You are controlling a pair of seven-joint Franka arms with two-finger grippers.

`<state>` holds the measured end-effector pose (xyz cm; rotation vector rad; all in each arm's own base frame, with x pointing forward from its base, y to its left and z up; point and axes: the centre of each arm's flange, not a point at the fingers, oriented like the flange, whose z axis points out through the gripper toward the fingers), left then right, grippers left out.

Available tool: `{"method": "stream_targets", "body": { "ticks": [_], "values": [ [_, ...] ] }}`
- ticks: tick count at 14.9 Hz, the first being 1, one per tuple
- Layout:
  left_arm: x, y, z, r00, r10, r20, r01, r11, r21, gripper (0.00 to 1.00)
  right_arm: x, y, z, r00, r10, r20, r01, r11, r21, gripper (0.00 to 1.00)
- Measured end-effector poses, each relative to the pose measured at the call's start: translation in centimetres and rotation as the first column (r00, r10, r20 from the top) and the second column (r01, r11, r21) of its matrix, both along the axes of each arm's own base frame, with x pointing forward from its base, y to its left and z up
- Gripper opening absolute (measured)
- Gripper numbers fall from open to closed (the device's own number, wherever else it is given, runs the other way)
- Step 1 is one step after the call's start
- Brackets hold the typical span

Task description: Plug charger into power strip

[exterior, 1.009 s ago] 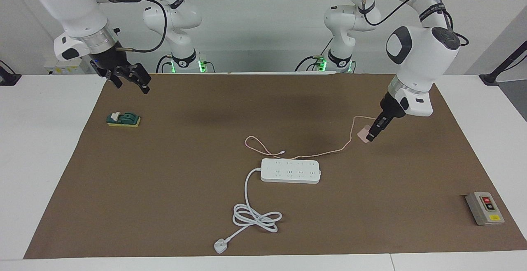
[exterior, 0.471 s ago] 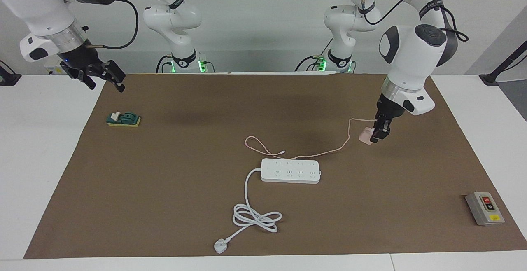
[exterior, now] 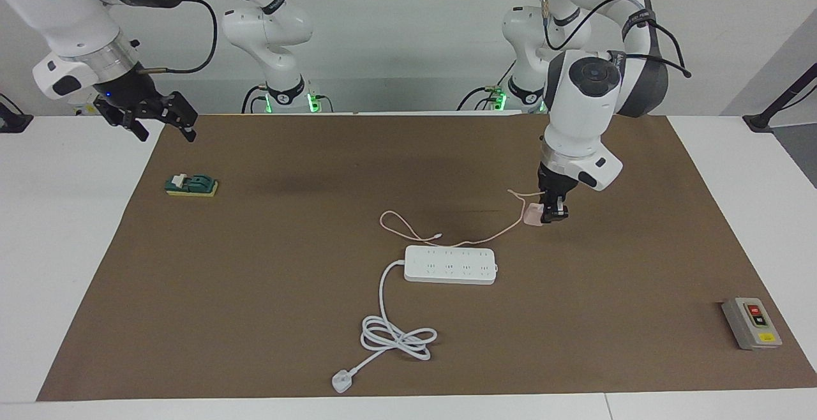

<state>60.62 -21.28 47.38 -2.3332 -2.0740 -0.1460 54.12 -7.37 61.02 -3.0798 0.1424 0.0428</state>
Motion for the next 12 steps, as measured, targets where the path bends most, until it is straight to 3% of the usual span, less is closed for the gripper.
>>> {"method": "stream_targets", "body": {
  "ticks": [5,8,12],
  "values": [
    [2.4,-3.0,-3.4,0.996,0.043,-0.082,-0.04,0.998,0.041,0.32,-0.1,0.2,-0.1,1.0,0.004,-0.007,-0.004,1.0,0.001,1.0],
    [3.5,-4.6,-4.3,0.996,0.039,-0.082,-0.036,0.998,0.043,0.32,-0.2,0.2,0.1,1.0,0.004,-0.005,-0.004,1.0,0.001,1.0],
    [2.9,-6.9,-4.4,0.998,0.013,-0.058,-0.009,0.997,0.077,0.32,-0.2,0.2,0.2,1.0,0.004,-0.005,-0.004,1.0,0.002,1.0]
  ]
}}
